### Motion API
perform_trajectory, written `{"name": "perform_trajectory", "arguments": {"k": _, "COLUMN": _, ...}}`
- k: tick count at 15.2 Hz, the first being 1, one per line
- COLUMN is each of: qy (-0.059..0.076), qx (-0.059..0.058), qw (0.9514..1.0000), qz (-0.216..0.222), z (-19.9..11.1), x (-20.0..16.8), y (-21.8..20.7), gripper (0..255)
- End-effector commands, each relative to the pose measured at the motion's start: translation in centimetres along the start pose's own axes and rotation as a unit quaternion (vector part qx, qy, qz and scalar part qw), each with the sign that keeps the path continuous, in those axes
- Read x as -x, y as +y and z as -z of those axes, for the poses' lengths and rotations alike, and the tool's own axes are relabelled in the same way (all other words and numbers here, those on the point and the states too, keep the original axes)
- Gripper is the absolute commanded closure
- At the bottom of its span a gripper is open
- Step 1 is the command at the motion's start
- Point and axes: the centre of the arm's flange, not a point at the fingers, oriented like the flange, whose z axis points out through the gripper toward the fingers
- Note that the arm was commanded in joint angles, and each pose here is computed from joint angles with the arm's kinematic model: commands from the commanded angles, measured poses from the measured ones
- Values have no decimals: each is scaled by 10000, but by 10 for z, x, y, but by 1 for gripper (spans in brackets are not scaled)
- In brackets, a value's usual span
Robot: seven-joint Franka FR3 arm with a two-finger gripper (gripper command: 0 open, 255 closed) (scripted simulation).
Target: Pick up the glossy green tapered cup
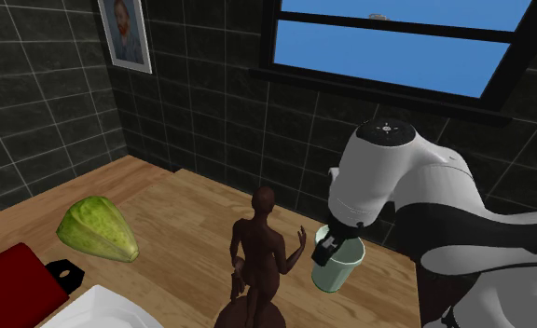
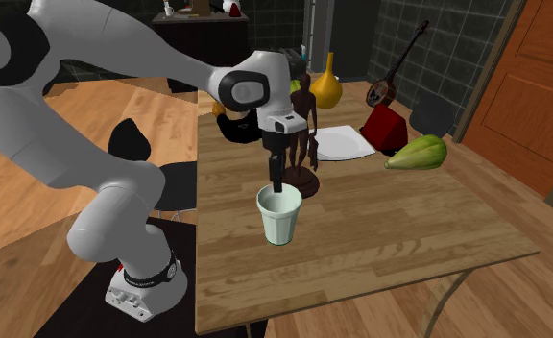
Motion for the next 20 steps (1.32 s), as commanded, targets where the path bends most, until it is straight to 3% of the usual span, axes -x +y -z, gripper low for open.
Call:
{"name": "perform_trajectory", "arguments": {"k": 1, "qy": -7, "qx": 5, "qw": 10000, "qz": -10, "z": -10, "x": -1, "y": -9, "gripper": 0}}
{"name": "perform_trajectory", "arguments": {"k": 9, "qy": -7, "qx": 5, "qw": 10000, "qz": -10, "z": -44, "x": 3, "y": -16, "gripper": 0}}
{"name": "perform_trajectory", "arguments": {"k": 10, "qy": -7, "qx": 5, "qw": 10000, "qz": -10, "z": -44, "x": 2, "y": -15, "gripper": 255}}
{"name": "perform_trajectory", "arguments": {"k": 20, "qy": -7, "qx": 5, "qw": 10000, "qz": -10, "z": -39, "x": 2, "y": -14, "gripper": 255}}
